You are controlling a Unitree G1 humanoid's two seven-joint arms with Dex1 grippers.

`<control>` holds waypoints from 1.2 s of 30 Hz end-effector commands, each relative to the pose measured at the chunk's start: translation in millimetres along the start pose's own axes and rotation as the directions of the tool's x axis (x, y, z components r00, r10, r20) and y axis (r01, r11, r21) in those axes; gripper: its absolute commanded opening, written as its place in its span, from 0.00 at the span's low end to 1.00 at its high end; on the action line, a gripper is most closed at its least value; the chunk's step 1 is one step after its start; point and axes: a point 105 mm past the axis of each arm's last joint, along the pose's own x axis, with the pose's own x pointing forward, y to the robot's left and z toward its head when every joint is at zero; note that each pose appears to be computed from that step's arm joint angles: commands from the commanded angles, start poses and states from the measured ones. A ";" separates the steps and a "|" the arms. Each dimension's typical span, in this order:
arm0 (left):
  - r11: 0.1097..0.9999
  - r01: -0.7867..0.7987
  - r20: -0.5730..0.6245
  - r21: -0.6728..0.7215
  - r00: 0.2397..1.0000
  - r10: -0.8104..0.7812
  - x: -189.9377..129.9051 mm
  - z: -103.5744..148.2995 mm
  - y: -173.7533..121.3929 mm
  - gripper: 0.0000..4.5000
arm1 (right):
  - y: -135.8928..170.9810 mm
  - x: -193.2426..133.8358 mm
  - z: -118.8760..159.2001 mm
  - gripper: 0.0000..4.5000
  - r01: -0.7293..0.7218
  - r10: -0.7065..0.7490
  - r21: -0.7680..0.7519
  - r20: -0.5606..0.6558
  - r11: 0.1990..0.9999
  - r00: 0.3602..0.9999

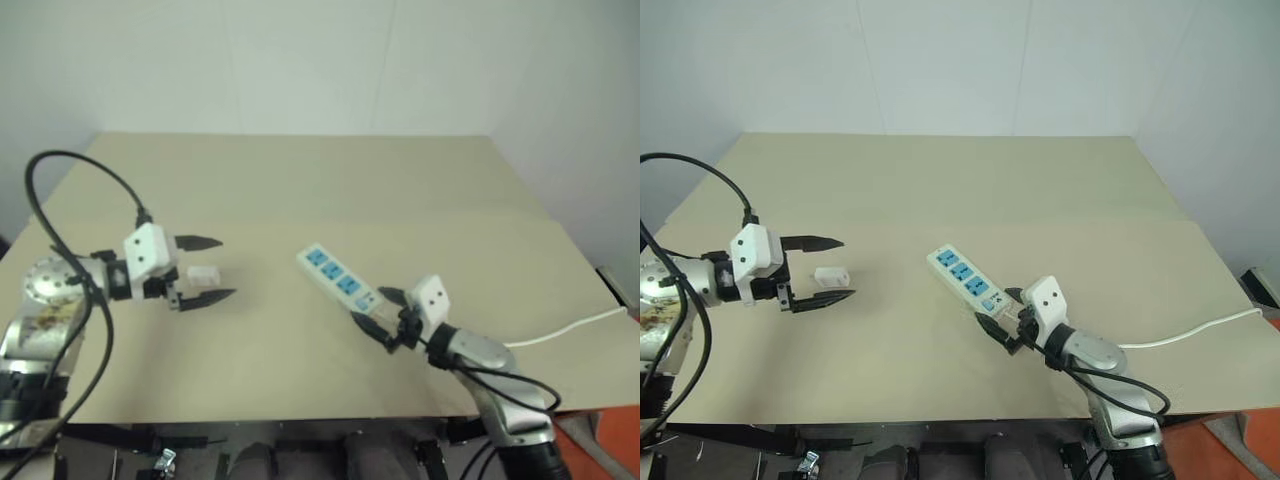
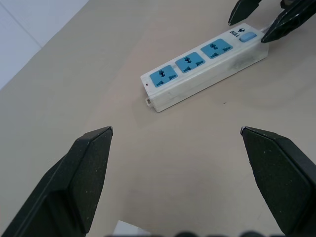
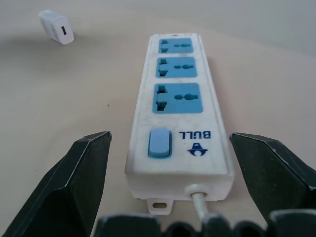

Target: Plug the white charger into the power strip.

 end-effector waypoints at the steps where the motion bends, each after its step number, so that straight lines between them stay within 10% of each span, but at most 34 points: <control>1: 0.999 -0.038 0.000 0.036 0.999 0.038 -7.0 7.2 6.8 1.00 | -1.3 3.6 7.9 1.00 0.017 -0.015 -0.061 0.037 0.998 0.999; 21: 0.998 -0.060 0.011 0.029 0.998 0.059 -7.3 7.2 5.5 1.00 | 1.3 16.2 -18.1 1.00 0.031 -0.035 0.054 0.074 0.998 0.997; 26: 0.997 -0.069 0.007 0.028 0.998 0.069 -6.8 6.6 6.4 1.00 | -1.8 16.2 -21.9 0.76 0.054 -0.057 0.041 0.067 0.998 0.996; 36: 0.990 -0.032 -0.167 0.136 0.985 0.054 15.3 18.8 23.9 1.00 | 6.5 7.0 -12.9 0.76 -0.184 0.185 -0.025 0.061 0.983 0.981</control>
